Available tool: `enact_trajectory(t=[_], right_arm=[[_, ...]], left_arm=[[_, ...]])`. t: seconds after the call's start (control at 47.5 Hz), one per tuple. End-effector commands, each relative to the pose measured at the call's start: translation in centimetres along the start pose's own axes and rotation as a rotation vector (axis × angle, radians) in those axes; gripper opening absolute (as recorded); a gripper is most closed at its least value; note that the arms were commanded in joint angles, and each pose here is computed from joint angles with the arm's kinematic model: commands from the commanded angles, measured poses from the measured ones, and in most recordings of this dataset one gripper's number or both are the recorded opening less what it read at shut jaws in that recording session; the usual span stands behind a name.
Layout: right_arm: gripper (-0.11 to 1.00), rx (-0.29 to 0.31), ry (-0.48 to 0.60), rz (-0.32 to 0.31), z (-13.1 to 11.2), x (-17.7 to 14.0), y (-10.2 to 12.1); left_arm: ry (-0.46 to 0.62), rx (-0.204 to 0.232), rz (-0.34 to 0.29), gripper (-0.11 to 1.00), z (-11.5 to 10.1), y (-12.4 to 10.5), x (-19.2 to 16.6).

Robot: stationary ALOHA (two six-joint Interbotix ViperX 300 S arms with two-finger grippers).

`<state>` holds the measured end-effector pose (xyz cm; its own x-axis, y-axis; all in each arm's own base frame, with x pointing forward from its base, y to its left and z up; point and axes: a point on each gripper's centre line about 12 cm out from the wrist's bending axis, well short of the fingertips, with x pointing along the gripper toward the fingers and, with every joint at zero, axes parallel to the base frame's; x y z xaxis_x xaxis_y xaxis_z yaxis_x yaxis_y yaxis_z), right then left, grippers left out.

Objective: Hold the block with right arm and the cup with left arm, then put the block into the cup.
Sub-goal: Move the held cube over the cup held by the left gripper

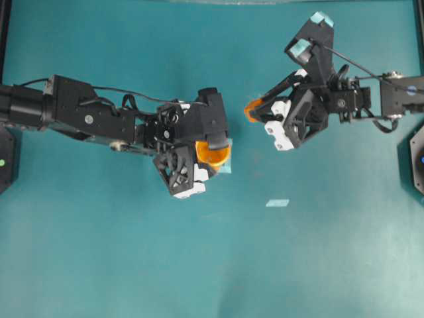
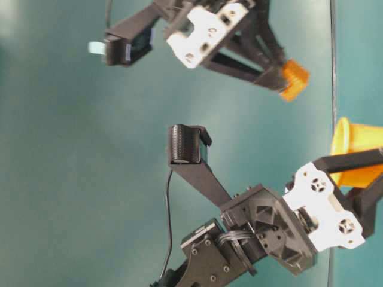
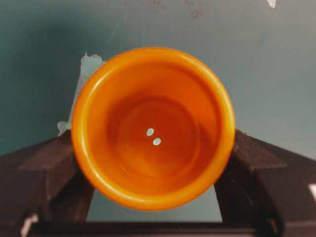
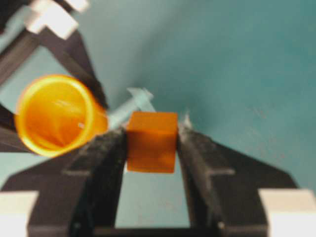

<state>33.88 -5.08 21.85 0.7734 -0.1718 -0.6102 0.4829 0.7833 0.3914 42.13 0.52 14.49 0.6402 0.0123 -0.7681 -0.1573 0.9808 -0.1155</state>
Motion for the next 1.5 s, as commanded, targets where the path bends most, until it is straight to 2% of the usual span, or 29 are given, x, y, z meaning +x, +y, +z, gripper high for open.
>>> enact_trajectory(t=[0.0,0.253,0.527,0.695,0.969,1.138,1.306,1.475], right_arm=[[0.40,-0.022,-0.062,0.066,1.7,-1.0,1.8],[0.40,-0.038,-0.072,0.106,1.9,-1.0,3.3],[0.40,-0.044,-0.086,0.146,2.5,-0.4,4.6],[0.40,-0.047,-0.081,0.136,3.1,0.8,5.1],[0.40,-0.052,-0.044,0.077,3.2,2.0,4.9],[0.41,-0.062,-0.038,0.080,2.9,2.0,5.1],[0.52,-0.067,-0.033,0.090,2.7,1.9,5.5],[0.52,-0.069,-0.030,0.088,2.6,1.9,5.6]], left_arm=[[-0.068,-0.004,-0.005,0.66,1.5,0.2,-1.0],[-0.125,-0.022,0.001,0.66,2.6,1.1,-1.1],[-0.126,-0.028,0.007,0.64,2.6,1.5,-1.0],[-0.126,-0.028,0.007,0.64,2.6,1.5,-1.0],[-0.124,-0.028,0.008,0.64,2.6,1.5,-1.0],[-0.125,-0.029,0.009,0.64,2.6,1.6,-1.0],[-0.124,-0.028,0.008,0.64,2.6,1.5,-1.0],[-0.135,-0.026,0.006,0.64,2.7,1.5,-1.1]])
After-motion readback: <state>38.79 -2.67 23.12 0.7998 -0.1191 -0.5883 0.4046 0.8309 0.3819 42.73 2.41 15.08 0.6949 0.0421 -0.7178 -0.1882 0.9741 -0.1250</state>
